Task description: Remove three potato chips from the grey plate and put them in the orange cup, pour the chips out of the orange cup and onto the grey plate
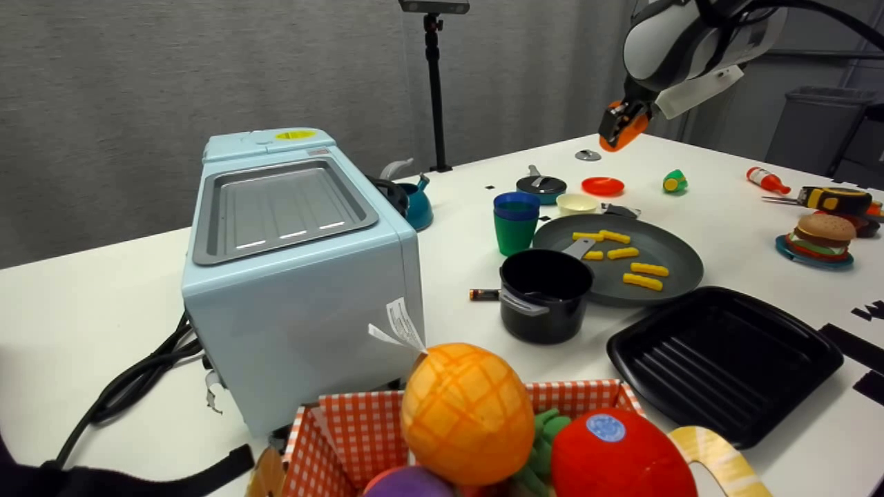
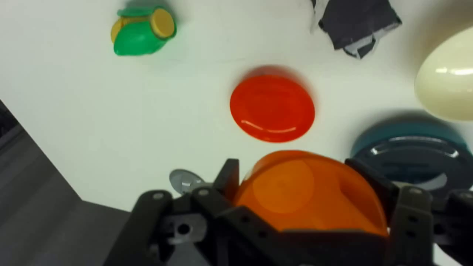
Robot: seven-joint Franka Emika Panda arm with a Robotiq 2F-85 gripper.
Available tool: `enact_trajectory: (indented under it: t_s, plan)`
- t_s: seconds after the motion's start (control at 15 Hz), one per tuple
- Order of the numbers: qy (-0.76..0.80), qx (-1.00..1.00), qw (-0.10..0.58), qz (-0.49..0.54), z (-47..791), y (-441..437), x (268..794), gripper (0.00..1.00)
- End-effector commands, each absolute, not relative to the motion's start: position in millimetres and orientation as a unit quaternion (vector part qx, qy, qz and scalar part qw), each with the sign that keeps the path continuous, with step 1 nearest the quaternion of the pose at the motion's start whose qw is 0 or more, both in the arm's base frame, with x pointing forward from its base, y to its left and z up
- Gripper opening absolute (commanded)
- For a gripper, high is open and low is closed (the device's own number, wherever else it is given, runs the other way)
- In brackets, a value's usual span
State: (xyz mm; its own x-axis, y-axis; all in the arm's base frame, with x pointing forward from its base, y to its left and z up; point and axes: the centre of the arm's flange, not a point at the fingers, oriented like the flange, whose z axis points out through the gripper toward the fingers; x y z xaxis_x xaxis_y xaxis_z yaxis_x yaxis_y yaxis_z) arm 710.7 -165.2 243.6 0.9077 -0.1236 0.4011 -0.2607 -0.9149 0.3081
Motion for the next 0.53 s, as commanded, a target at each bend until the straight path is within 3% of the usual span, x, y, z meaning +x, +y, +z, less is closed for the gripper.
enact_trajectory:
  t_s: [0.0, 0.47]
  plan:
    - [-0.085, 0.978, 0.165, 0.09, 235, -157, 745, 0.49]
    - [-0.036, 0.995, 0.082, -0.039, 213, -130, 740, 0.49]
